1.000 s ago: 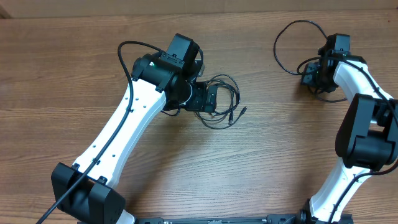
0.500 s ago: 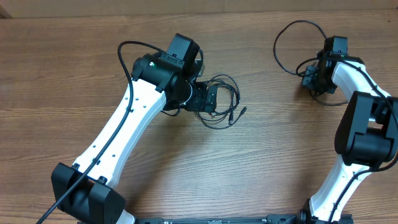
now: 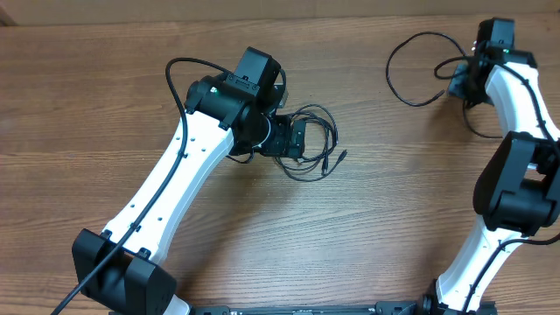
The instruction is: Untangle cables
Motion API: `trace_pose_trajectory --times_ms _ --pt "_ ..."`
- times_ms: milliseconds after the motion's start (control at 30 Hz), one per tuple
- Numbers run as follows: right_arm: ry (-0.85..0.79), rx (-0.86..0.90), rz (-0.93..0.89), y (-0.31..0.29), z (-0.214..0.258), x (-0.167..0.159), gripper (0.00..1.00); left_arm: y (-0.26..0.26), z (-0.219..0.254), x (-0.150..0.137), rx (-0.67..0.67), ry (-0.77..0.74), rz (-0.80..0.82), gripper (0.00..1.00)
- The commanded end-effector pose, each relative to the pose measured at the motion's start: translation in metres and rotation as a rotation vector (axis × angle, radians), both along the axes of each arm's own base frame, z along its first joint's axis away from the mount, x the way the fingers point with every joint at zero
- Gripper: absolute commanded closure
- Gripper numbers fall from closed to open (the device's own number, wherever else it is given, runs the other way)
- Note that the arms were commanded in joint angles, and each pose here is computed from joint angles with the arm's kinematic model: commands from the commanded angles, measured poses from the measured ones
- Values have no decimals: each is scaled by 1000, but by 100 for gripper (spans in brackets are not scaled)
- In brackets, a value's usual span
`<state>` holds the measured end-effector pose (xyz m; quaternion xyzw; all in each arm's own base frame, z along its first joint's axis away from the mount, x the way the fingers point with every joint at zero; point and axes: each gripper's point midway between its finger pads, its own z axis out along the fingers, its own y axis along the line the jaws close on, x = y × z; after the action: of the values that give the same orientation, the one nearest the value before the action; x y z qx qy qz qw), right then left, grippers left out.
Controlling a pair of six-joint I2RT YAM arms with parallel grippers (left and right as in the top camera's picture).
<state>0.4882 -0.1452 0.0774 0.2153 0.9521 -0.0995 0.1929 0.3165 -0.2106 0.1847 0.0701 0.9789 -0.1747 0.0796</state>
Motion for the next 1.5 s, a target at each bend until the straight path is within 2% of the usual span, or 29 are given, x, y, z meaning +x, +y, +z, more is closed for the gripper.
trace_pose_trajectory --times_ms 0,67,133,167,233,300,367,700,933,1067,1333,1467 --pt "-89 40 -149 -13 18 10 94 -2 -4 -1 10 6 -10 0" --pt "-102 96 -142 -7 16 12 90 -1 -4 -2 11 8 -10 0" --pt "-109 127 -129 -2 12 14 80 -1 -4 -2 12 11 -10 0" --pt "-112 159 -115 4 10 15 59 0 -5 -4 15 16 -10 0" --pt "-117 201 -96 12 10 17 39 0 -5 -4 17 20 -10 1" --pt "-126 258 -69 23 10 20 28 0 -5 -5 17 21 -10 0" --pt "-135 320 -37 35 11 23 23 0 -5 -4 16 19 -10 0" --pt "-179 394 2 77 16 40 20 -2 -4 -1 9 4 -9 0" --pt "-183 300 -163 86 10 40 19 -2 -4 -1 9 5 -9 0" --pt "-163 217 -264 77 -5 31 19 -2 -4 -1 10 6 -9 0" --pt "-45 227 -324 79 -55 15 20 -1 -4 -2 12 11 -9 0" --pt "-17 225 -327 79 -67 11 26 -1 -4 -2 12 11 -9 0"
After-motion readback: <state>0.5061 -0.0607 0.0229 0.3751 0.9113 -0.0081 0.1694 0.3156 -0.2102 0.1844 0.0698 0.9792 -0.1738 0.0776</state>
